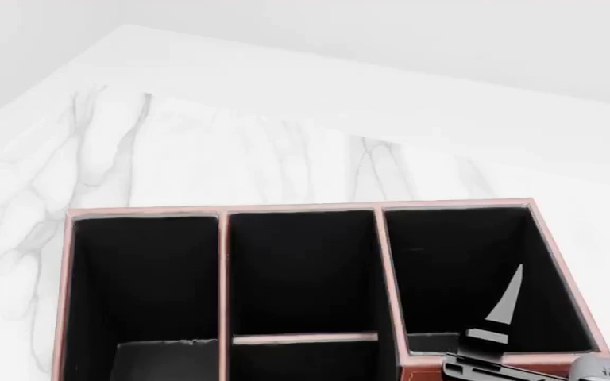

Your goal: Pick up the book and place it in the front compartment of the caddy.

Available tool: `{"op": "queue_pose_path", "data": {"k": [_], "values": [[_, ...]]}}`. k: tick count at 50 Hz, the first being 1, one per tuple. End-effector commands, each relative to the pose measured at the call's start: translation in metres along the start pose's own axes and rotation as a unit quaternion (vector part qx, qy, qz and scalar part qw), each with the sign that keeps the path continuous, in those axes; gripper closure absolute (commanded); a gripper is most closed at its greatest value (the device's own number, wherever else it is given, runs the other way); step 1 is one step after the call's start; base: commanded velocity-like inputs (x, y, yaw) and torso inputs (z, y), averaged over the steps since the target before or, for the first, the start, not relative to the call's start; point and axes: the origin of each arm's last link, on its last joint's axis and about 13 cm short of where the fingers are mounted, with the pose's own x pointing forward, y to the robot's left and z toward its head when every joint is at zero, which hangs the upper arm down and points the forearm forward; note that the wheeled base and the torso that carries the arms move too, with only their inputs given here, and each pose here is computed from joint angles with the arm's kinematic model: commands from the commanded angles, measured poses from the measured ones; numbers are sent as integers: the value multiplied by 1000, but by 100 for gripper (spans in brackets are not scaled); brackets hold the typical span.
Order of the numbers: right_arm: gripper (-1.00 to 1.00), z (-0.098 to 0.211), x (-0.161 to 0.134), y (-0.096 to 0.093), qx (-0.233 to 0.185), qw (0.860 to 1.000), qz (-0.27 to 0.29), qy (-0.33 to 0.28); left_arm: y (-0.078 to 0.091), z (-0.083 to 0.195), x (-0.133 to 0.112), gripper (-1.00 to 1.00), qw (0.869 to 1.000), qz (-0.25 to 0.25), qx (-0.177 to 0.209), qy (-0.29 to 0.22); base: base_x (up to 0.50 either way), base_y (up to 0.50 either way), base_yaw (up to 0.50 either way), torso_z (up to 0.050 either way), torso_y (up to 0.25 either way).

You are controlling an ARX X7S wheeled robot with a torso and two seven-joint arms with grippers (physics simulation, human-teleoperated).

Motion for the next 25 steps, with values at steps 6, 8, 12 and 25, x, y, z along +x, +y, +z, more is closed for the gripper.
{"op": "queue_pose_path", "data": {"k": [6,8,12,25], "values": [[-100,1,0,0,0,1000,4,-2,3,9,-7,100,999,30,28,-20,0,0,0,0,0],[-100,2,0,1,-1,1000,4,-3,3,10,-9,100,999,33,33,-22,0,0,0,0,0],[-100,3,0,0,-2,1000,5,-4,2,14,-12,100,998,38,40,-27,0,0,0,0,0],[-100,5,-1,1,-3,1000,7,-7,1,45,-42,100,990,73,110,-52,0,0,0,0,1]]}}
